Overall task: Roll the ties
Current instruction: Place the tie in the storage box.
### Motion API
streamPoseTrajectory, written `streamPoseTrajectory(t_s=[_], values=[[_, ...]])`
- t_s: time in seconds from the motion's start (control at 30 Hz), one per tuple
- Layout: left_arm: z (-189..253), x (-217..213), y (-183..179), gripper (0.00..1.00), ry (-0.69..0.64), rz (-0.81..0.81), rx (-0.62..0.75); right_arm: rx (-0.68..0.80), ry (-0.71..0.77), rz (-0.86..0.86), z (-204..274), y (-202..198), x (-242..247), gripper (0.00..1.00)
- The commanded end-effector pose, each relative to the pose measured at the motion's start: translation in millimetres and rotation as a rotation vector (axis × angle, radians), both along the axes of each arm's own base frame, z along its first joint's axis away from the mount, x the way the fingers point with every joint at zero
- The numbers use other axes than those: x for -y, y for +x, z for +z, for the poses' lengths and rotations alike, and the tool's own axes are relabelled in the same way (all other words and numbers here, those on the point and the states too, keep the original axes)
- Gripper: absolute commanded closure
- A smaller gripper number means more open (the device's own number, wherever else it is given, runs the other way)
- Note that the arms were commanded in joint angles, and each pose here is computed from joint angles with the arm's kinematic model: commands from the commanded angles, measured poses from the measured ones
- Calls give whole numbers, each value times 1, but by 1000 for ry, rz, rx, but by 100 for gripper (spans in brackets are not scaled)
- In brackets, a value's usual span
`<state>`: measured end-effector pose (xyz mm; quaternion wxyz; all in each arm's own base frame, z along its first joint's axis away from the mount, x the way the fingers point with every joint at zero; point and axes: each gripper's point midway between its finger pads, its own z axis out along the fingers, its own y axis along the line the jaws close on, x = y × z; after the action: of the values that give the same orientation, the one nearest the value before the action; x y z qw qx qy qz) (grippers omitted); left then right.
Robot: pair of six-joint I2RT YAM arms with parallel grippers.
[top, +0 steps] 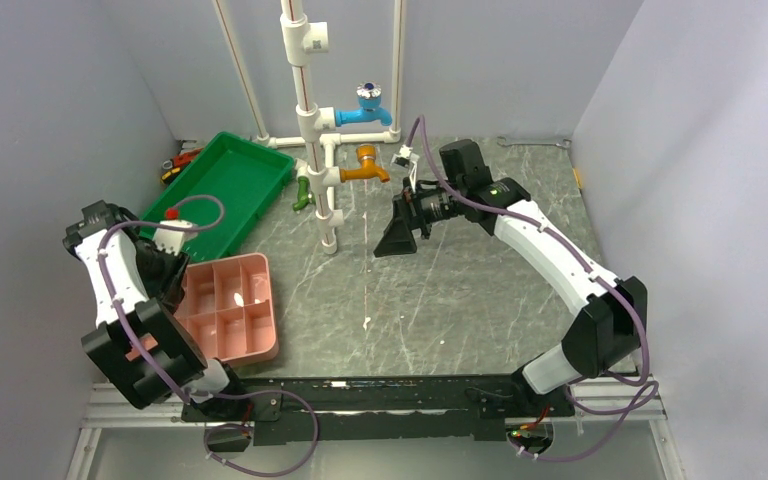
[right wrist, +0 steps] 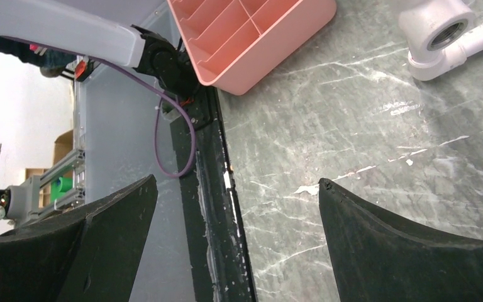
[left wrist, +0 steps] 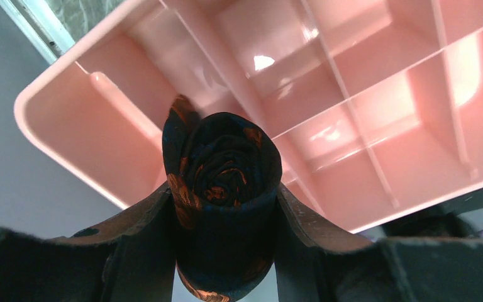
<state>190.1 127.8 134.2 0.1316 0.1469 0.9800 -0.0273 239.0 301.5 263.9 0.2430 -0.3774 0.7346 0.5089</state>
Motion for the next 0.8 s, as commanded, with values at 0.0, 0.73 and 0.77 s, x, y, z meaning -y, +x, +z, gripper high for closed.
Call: streamPoseTrajectory(t_s=[0.0, 0.73, 0.77], values=[[6, -30, -10, 100, 147, -276, -80, 73, 45, 27, 29, -4, 3, 0], [-23, -53, 8, 100, 181, -732, -103, 82, 47, 11, 33, -7, 6, 0], [-24, -53, 10, 100, 194, -755, -93, 81, 45, 9, 33, -7, 7, 0]])
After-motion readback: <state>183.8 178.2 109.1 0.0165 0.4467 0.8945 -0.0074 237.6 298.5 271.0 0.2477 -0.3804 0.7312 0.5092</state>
